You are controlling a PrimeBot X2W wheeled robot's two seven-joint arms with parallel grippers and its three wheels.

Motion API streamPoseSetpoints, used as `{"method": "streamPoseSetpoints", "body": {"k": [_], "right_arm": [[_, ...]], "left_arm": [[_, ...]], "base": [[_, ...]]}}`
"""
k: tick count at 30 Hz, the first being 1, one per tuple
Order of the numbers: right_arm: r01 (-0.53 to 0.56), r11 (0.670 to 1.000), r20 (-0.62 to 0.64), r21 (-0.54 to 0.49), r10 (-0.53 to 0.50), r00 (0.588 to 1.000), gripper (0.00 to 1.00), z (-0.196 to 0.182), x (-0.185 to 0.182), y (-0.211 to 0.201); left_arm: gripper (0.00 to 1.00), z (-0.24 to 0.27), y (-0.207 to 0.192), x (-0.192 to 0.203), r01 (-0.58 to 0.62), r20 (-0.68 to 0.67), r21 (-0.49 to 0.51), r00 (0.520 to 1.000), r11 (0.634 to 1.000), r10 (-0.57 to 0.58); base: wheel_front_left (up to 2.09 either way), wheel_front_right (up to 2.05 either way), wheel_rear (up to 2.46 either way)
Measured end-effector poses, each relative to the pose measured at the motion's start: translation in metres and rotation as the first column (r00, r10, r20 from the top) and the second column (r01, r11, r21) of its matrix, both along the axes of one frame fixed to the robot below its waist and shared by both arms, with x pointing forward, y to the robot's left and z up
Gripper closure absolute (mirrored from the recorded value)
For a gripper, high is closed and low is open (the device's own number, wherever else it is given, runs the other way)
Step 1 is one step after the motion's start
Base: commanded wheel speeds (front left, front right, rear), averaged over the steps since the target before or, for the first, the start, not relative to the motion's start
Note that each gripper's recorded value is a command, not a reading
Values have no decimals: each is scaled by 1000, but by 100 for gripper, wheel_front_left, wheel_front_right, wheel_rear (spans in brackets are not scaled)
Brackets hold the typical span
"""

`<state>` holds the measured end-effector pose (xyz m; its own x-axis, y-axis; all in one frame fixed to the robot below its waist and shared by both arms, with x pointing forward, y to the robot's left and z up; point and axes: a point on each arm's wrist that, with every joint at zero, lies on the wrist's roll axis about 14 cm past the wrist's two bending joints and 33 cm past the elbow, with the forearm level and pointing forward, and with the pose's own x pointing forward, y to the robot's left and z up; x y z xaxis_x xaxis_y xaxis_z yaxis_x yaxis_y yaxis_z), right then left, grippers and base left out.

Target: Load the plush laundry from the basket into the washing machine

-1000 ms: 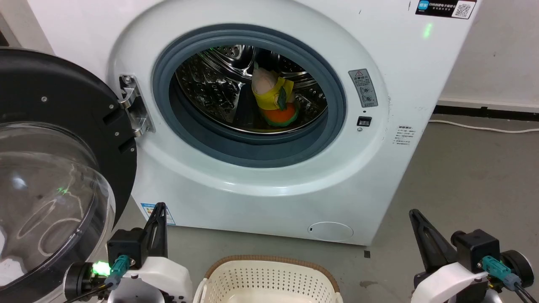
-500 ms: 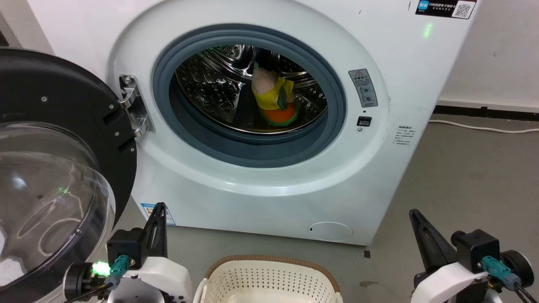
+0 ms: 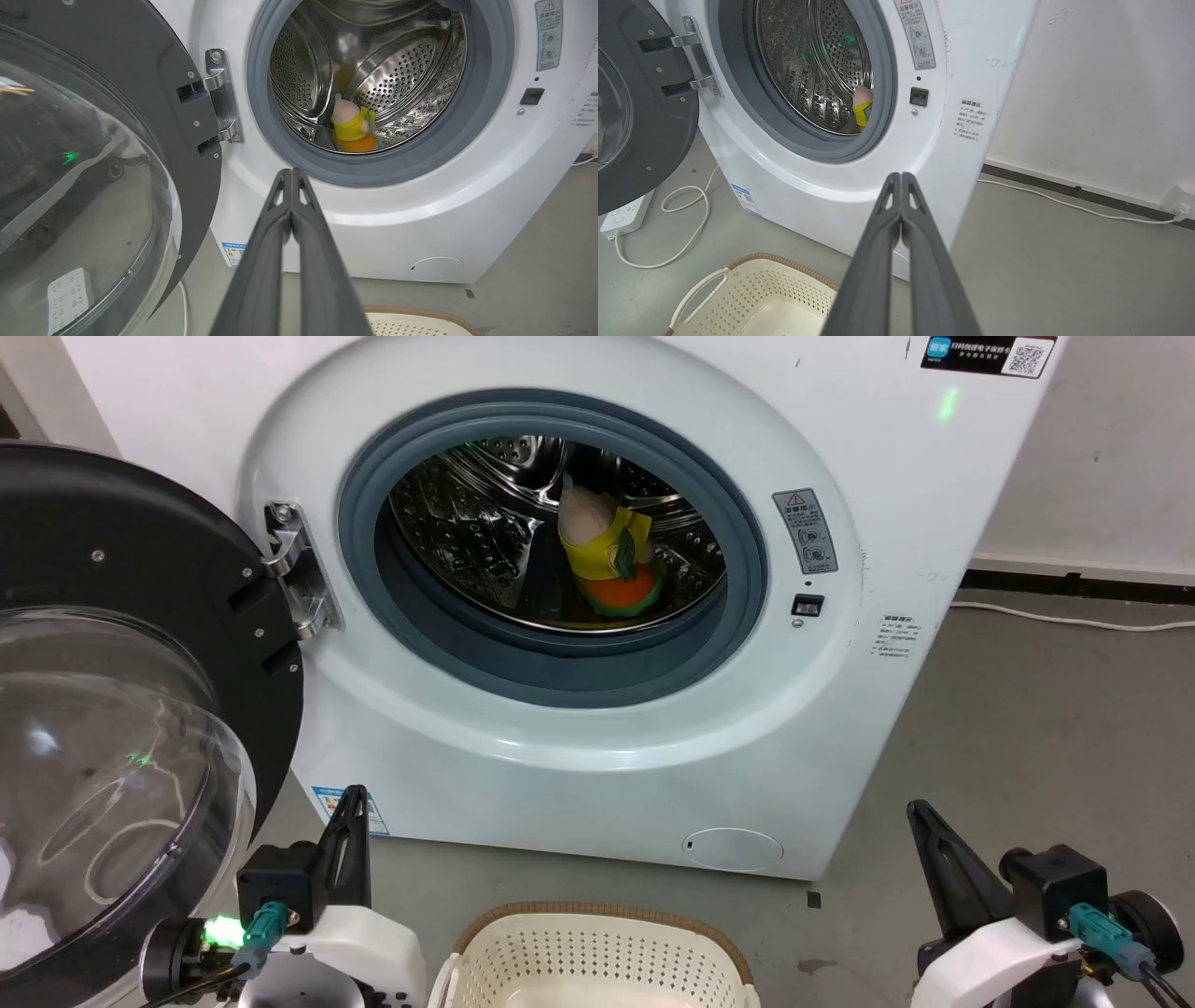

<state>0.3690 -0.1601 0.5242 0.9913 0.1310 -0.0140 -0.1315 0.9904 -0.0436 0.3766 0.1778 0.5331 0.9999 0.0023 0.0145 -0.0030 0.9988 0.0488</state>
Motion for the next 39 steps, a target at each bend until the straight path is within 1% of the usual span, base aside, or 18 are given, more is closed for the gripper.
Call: {"method": "streamPoseSetpoints", "body": {"k": [39], "right_arm": [[0, 1000, 0, 0, 0, 1000, 100, 0, 0, 0]], "left_arm": [[100, 0, 0, 0, 0, 0, 0, 1000, 1000, 0]], "base": [[0, 0, 0]]}}
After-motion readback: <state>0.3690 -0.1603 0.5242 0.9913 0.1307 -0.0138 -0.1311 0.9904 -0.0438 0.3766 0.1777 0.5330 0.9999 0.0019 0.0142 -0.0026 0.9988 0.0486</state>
